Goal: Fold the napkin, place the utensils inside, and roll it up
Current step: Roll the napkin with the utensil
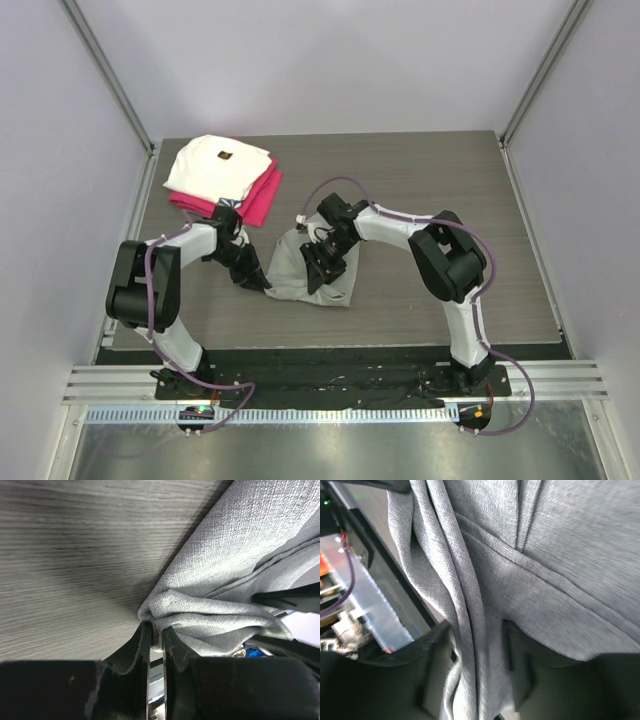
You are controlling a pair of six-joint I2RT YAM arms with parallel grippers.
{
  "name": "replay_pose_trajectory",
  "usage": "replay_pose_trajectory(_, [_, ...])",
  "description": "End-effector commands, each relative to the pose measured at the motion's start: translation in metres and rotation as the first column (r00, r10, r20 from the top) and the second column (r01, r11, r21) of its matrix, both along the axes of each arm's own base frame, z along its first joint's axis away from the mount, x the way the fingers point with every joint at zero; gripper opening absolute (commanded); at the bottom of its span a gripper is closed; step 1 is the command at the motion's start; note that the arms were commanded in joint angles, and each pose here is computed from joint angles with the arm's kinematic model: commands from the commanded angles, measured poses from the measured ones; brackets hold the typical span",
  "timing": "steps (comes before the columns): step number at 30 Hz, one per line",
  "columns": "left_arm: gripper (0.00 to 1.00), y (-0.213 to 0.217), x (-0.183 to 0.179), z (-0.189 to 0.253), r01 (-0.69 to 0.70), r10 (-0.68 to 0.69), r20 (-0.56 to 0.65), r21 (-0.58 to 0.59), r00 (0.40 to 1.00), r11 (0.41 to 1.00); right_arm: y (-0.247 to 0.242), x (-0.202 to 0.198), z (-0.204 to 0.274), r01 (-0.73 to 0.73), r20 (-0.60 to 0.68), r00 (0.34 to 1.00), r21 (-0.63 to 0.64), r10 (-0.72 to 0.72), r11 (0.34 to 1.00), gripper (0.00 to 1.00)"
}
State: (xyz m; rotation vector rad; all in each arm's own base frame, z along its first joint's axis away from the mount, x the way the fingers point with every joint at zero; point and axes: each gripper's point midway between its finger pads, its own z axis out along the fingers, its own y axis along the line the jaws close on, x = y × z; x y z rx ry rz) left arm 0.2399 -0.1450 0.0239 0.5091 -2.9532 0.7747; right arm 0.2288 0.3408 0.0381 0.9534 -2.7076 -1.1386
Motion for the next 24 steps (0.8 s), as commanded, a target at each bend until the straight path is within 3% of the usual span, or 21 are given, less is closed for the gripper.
replay_pose_trajectory(1, [0.14, 0.006, 0.000, -0.002, 0.031, -0.030, -0.023, 0.046, 0.999, 0.998, 0.002, 0.021, 0.039, 0.008, 0.194, 0.981, 0.029, -0.014, 1.000, 0.62])
replay_pose_trajectory(4, [0.14, 0.003, 0.002, -0.001, 0.036, -0.035, -0.026, 0.025, 0.999, 0.999, 0.002, 0.030, 0.060, 0.010, 0.315, 0.949, 0.022, -0.016, 1.000, 0.68])
replay_pose_trajectory(9, [0.14, 0.002, 0.002, 0.002, 0.041, -0.040, -0.032, 0.028, 0.999, 0.999, 0.013, 0.030, 0.095, -0.046, 0.599, 0.799, -0.026, 0.052, 0.999, 0.70])
replay_pose_trajectory(16, [0.12, 0.002, 0.000, 0.000, 0.044, -0.043, -0.051, 0.020, 0.998, 0.999, 0.038, -0.014, 0.069, -0.181, 0.590, 0.783, -0.086, 0.196, 0.980, 0.65])
replay_pose_trajectory(18, [0.11, 0.001, 0.000, 0.001, 0.045, -0.045, -0.051, 0.015, 0.998, 0.999, 0.043, -0.016, 0.064, -0.189, 0.580, 0.789, -0.087, 0.204, 0.978, 0.54])
replay_pose_trajectory(24, [0.12, 0.001, 0.001, 0.002, 0.049, -0.049, -0.054, 0.016, 0.997, 0.999, 0.052, -0.015, 0.043, -0.198, 0.558, 0.798, -0.112, 0.227, 0.974, 0.53])
